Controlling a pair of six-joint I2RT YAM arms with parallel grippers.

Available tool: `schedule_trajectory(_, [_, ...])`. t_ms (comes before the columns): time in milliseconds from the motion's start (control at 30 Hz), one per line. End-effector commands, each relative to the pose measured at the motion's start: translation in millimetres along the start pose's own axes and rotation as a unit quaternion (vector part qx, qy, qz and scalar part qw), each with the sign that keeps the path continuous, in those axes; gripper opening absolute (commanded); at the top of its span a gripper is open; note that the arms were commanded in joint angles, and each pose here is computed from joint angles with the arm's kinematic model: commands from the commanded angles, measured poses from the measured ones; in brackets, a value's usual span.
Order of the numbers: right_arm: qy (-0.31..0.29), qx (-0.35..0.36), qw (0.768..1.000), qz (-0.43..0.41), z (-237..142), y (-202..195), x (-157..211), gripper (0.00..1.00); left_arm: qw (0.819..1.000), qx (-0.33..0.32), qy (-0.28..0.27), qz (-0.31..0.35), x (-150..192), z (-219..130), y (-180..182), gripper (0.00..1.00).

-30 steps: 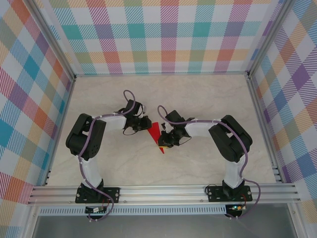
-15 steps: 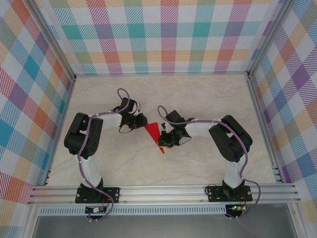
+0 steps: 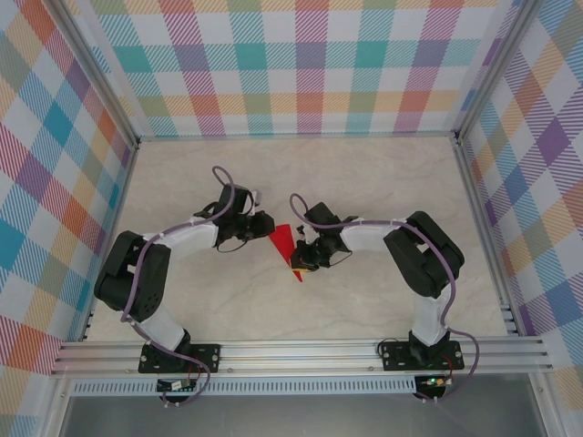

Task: Fold a paper plane with a square sheet of paper (pick it up from the middle)
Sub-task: Fold the wing for the fifth time at the center of the table.

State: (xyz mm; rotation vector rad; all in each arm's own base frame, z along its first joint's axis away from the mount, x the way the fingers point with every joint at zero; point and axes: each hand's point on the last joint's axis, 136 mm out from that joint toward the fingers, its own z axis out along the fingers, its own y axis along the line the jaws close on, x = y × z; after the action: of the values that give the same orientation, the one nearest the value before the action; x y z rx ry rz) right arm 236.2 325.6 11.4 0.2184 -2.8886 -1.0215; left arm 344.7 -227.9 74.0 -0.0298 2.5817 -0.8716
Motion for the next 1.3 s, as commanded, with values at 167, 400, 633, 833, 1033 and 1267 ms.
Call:
schedule_trajectory(167, [0.071,0.123,0.988,0.067,18,-74,47,0.11,0.996,0.064,0.066,-0.014,49,19,-26,0.15])
schedule_trajectory(400, [0.070,0.124,0.988,0.066,16,-74,47,0.11,0.993,0.070,0.091,-0.019,58,35,-26,0.14])
schedule_trajectory(633, [0.070,0.130,0.987,0.068,16,-77,48,0.10,0.994,0.041,0.102,-0.015,62,46,-14,0.13])
schedule_trajectory(833, [0.074,0.146,0.984,0.071,16,-85,53,0.10,0.995,-0.043,0.092,0.010,49,49,23,0.12])
schedule_trajectory(1033, [0.078,0.155,0.982,0.075,15,-92,59,0.10,0.994,-0.061,0.087,-0.012,35,52,54,0.12])
schedule_trajectory(1267, [0.081,0.160,0.981,0.076,15,-95,62,0.10,0.995,-0.062,0.066,-0.033,8,49,71,0.12])
